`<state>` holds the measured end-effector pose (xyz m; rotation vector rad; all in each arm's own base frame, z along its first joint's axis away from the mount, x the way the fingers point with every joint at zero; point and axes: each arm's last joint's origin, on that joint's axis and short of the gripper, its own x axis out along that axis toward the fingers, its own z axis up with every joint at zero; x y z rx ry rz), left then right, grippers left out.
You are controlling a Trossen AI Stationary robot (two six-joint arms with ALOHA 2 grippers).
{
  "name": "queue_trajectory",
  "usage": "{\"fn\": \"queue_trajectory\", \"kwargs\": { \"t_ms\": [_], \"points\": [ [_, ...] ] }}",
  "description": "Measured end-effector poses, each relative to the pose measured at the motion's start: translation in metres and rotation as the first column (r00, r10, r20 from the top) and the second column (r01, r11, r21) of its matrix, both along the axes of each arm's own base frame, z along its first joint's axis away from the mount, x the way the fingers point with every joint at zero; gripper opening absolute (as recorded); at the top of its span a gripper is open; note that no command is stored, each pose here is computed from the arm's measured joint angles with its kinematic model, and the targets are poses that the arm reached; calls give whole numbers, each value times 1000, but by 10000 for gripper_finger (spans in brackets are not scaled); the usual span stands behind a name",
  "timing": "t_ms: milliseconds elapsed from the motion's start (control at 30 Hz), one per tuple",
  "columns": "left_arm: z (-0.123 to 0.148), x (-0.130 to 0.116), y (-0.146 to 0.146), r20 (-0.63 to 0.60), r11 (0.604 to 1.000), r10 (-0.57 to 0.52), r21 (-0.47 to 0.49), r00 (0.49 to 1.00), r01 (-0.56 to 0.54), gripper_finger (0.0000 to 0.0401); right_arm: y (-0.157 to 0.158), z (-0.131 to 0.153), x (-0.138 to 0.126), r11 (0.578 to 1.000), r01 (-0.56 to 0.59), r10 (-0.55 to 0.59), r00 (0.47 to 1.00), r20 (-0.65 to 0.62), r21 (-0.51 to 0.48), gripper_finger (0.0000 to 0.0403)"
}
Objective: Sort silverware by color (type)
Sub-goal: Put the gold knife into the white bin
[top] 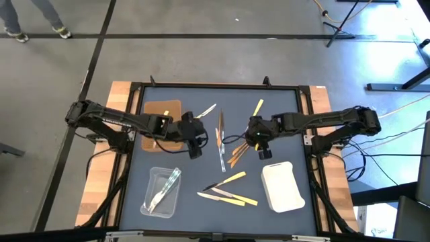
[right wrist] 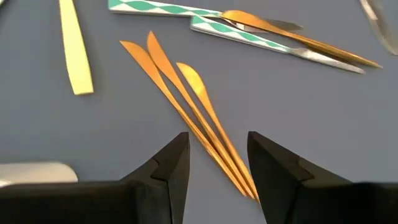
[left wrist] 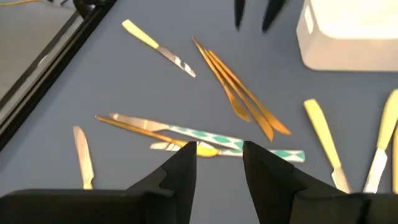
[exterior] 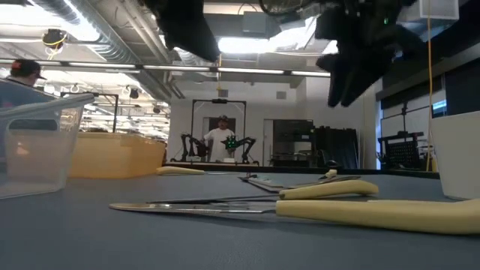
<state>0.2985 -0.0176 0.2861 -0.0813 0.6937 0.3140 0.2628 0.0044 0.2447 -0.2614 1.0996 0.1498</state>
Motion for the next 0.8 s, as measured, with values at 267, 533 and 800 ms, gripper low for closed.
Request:
{"fn": "queue_trajectory", "kwargs": {
  "t_ms": [267, 533, 800],
  "points": [
    [0, 1, 18, -2, 999, 34, -6, 999, -34, 125, 1, -34, -6, 1000, -14, 14, 1000, 7, 26, 150],
    [0, 1, 18, -2, 999, 34, -8, 999, -34, 125, 1, -52, -3, 999, -20, 17, 997, 73, 37, 150],
    [0, 1, 18, 2, 999, 33, -8, 999, -33, 125, 2, -80, 5, 998, -27, 26, 1000, 17, 57, 150]
  ]
}}
